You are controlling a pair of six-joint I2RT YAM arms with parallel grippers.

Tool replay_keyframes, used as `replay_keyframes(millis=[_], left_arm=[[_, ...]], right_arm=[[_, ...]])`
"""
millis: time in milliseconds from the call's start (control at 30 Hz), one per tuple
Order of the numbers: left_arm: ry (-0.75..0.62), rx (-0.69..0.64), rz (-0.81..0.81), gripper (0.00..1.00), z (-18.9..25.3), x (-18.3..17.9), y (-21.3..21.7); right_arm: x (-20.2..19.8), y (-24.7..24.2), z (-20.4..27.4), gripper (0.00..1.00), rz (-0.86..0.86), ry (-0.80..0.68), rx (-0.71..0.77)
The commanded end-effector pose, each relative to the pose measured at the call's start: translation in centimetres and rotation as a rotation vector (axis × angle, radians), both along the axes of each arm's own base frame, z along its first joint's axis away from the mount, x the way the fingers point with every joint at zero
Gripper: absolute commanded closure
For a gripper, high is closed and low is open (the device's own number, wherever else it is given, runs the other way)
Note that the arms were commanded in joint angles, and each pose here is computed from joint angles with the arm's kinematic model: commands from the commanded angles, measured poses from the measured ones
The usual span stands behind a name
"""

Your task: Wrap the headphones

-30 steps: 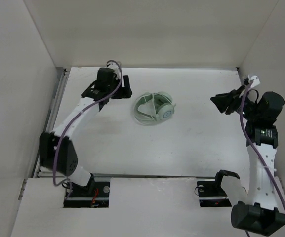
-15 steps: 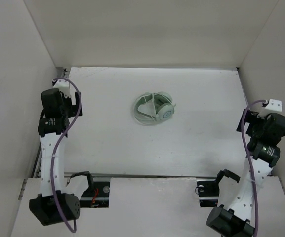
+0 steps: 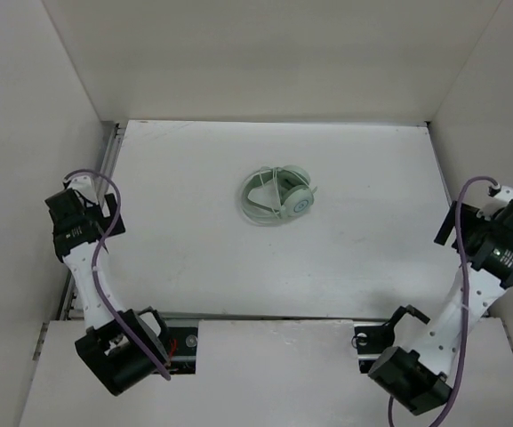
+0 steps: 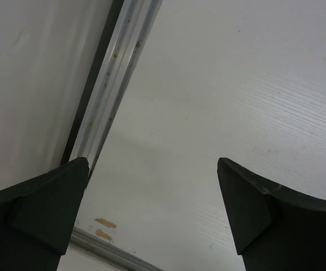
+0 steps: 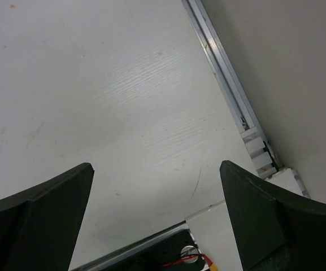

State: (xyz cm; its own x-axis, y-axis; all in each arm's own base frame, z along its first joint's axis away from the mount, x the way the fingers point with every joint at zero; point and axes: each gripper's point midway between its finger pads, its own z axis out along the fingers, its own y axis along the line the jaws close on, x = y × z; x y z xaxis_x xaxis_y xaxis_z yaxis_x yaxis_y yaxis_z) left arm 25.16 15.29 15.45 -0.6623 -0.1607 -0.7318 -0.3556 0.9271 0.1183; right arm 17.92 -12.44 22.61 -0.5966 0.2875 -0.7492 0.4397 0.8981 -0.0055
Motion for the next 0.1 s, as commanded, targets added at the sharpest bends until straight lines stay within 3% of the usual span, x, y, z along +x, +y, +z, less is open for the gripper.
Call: replay_keyframes(millis=[0,67], left_arm=[[-0.079,0.015,-0.052,0.0,0.99,1.43,0.15],[-0.088,0.011,-0.057,0.0,0.79,1.43,0.12]], right_arm=[[-0.09,-0.13,1.56,0.0,-0.007,-0.083,-0.078],[-0.15,-0.35,1.91,0.0,-0.013,-0.122,-0.125]])
